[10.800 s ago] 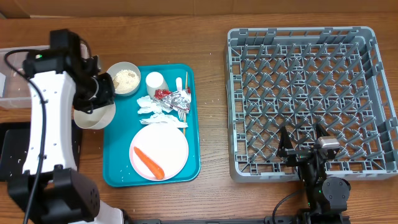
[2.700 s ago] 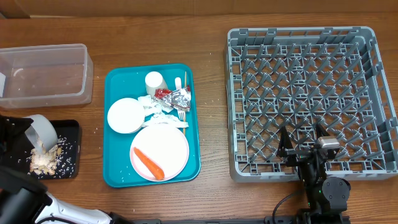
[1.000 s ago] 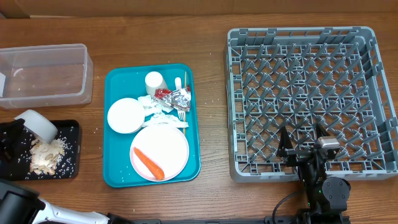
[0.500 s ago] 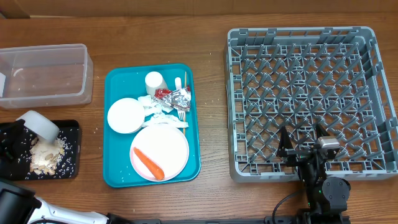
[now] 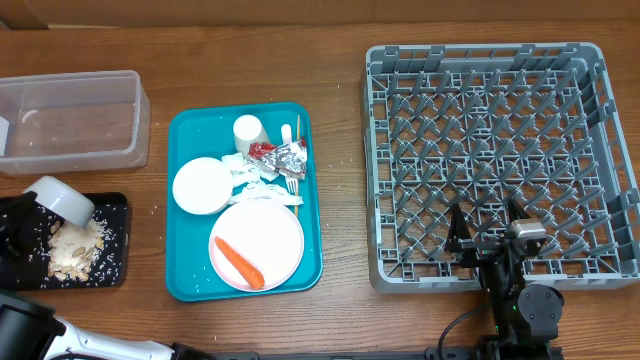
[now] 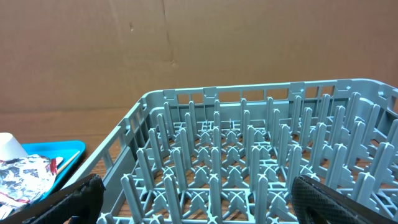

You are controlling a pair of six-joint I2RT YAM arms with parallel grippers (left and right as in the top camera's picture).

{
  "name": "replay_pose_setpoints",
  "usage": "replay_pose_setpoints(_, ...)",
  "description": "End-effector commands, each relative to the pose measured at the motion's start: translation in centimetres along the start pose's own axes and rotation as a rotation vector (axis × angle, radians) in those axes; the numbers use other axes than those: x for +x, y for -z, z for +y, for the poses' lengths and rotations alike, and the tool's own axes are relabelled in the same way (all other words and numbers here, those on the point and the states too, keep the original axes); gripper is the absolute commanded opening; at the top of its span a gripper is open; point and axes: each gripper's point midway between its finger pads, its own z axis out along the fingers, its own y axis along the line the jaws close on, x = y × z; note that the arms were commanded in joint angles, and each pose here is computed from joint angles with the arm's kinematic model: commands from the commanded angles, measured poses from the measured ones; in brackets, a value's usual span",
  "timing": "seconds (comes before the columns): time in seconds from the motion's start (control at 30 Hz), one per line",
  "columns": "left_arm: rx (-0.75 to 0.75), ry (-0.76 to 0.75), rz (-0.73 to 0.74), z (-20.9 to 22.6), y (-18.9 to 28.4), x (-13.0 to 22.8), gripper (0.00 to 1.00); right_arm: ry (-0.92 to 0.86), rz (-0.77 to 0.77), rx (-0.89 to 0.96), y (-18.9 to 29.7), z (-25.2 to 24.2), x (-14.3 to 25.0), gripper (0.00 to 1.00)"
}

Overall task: Sort waste into correct bins and load items into the dishwasher rack
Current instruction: 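Tilt the bowl to dump rice and shells onto the black tray, then return the emptied bowl to the back of the teal tray and release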

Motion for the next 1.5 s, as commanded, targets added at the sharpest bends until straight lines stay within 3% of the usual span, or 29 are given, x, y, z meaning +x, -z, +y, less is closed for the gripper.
replay_pose_setpoints(0.0, 0.051, 0.032, -0.012, -0.1, 0.4, -0.3, 0.04, 0.0, -0.005, 0.012, 0.0, -0.3, 0.2, 1.0)
replay_pose_setpoints(0.07, 0.028, -0.019, -0.017, 0.3, 0.5, -0.5, 0.04, 0.0, -0.005, 0.012, 0.0, -0.3, 0.1, 1.0)
replay_pose_setpoints(0.13, -0.033, 0.025, -0.015, 1.5, 0.4, -0.7, 0.04, 0.0, -0.005, 0.012, 0.0, -0.3, 0.1, 1.0)
replay_pose_setpoints(0.2, 0.042, 0.016, -0.002, 0.1, 0.4, 0.1, 0.04, 0.0, -0.005, 0.012, 0.0, -0.3, 0.2, 1.0)
replay_pose_setpoints(0.27, 0.093, -0.093, -0.012, -0.8, 0.5, 0.2, 0.04, 0.0, -0.005, 0.012, 0.0, -0.3, 0.1, 1.0)
replay_pose_setpoints(0.4, 0.043, 0.017, -0.002, 0.2, 0.6, 0.2, 0.04, 0.0, -0.005, 0.012, 0.0, -0.3, 0.1, 1.0)
replay_pose_setpoints(0.47, 0.079, -0.078, -0.013, -0.4, 0.8, 0.2, 0.04, 0.0, -0.005, 0.012, 0.0, -0.3, 0.1, 1.0)
replay_pose_setpoints(0.57, 0.048, 0.038, -0.005, 0.4, 0.8, 0.1, 0.04, 0.0, -0.005, 0.012, 0.0, -0.3, 0.2, 1.0)
replay_pose_setpoints(0.63, 0.139, -0.06, -0.016, -1.5, 1.0, 0.7, 0.04, 0.0, -0.005, 0.012, 0.0, -0.3, 0.2, 1.0)
replay_pose_setpoints(0.7, 0.109, -0.105, -0.02, -0.8, 1.0, 0.3, 0.04, 0.0, -0.005, 0.012, 0.0, -0.3, 0.1, 1.0)
replay_pose_setpoints(0.8, 0.068, 0.022, 0.004, 0.0, 0.8, 0.7, 0.04, 0.0, -0.005, 0.012, 0.0, -0.3, 0.1, 1.0)
replay_pose_setpoints(0.97, 0.084, 0.01, 0.02, -0.7, 0.9, 1.7, 0.04, 0.0, -0.005, 0.012, 0.0, -0.3, 0.2, 1.0)
replay_pose_setpoints(1.3, 0.058, -0.281, 0.118, -6.2, -1.3, 5.9, 0.04, 0.0, -0.005, 0.012, 0.0, -0.3, 0.1, 1.0)
replay_pose_setpoints(1.47, -0.033, -0.478, 0.21, -10.4, -3.3, 9.4, 0.04, 0.0, -0.005, 0.012, 0.0, -0.3, 0.2, 1.0)
